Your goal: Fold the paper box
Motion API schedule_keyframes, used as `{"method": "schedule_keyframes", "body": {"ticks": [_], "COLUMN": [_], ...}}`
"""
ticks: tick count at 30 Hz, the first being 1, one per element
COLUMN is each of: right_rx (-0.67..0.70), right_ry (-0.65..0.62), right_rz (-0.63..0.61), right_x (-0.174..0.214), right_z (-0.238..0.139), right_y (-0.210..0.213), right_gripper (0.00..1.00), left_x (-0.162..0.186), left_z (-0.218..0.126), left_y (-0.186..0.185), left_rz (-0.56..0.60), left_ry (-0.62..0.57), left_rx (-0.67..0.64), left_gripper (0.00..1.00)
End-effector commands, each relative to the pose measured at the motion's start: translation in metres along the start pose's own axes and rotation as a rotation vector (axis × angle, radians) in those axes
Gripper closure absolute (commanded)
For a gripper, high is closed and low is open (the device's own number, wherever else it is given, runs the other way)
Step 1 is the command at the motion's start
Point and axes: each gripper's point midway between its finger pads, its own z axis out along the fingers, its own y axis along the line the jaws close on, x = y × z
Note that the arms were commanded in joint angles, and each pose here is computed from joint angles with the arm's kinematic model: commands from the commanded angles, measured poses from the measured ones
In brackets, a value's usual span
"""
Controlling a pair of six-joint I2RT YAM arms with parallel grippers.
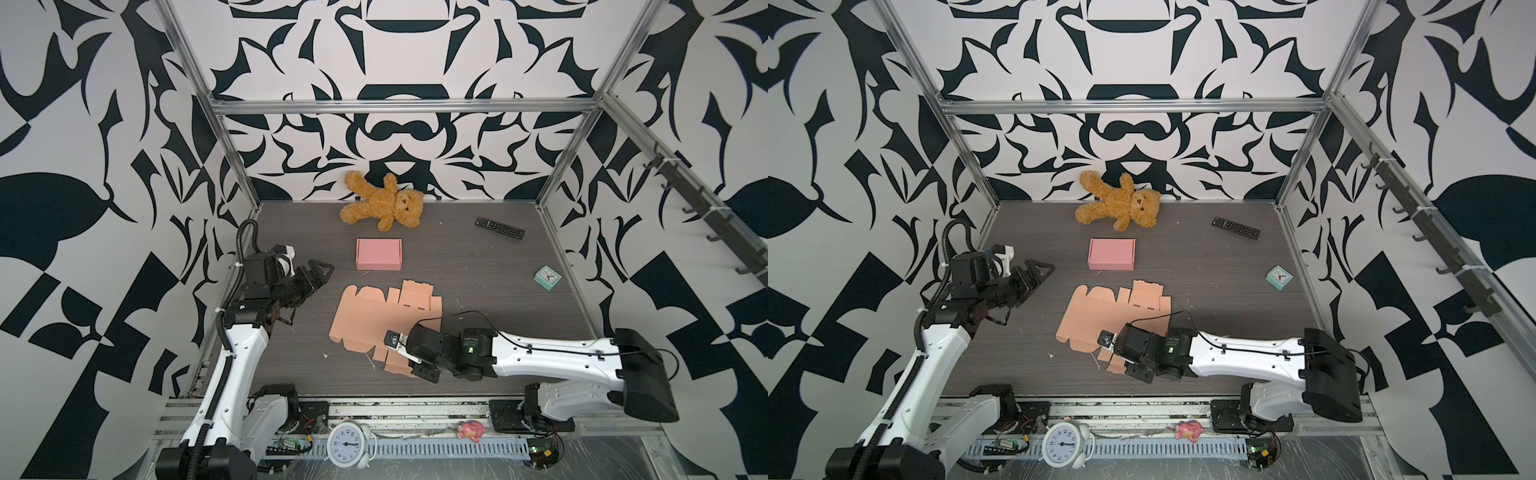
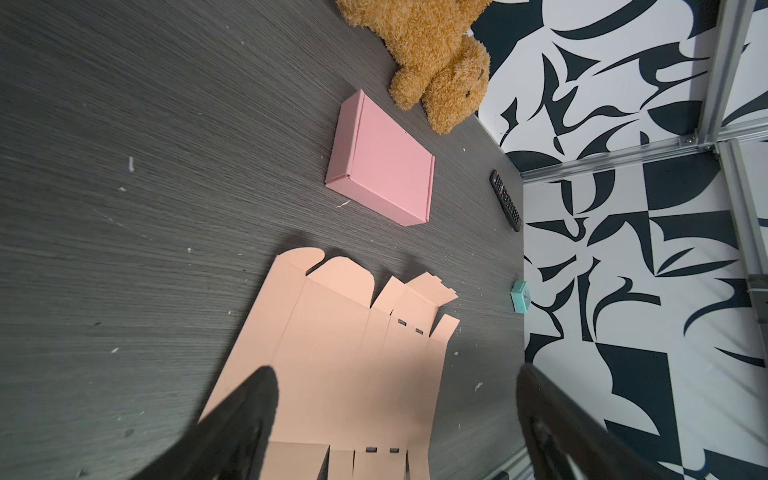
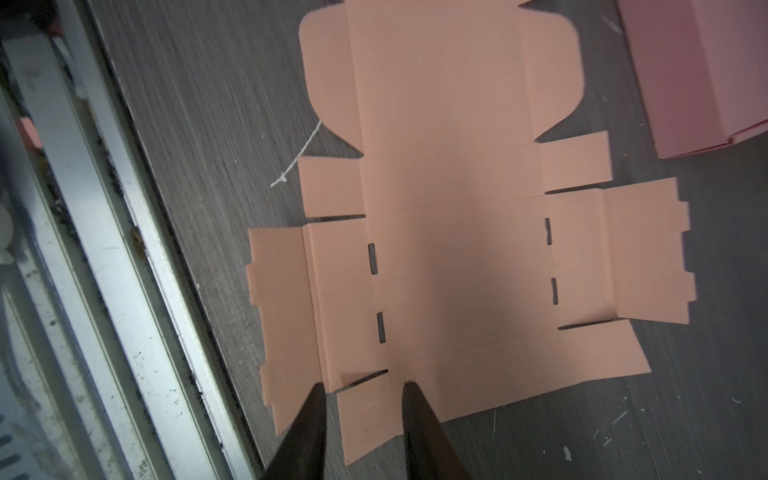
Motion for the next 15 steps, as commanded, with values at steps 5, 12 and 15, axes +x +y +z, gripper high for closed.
{"method": "schedule_keyframes", "body": {"ticks": [5, 12, 15], "right_rx": [0.126, 0.106, 0.114], "right_ry": [-0.233, -0.103, -0.08], "right_rz": [0.428, 0.818, 0.885], "right_x": [-0.031, 0.005, 0.015], "right_z": [-0.035, -0.023, -0.017], "right_y": [-0.042, -0.073, -0.08], "right_gripper": [0.69, 0.7, 0.71], "left_x": [0.042, 0.075, 0.09], "left_z": [0.033, 0.058, 0.066], "left_y": [0.003, -0.012, -0.018], "left_rz": [0.043, 0.137, 0.186], "left_ry": [0.162, 0.285, 0.333], "left_rx": [0.032, 0.052, 0.055], "left_gripper": [0.07, 0.06, 0.05]}}
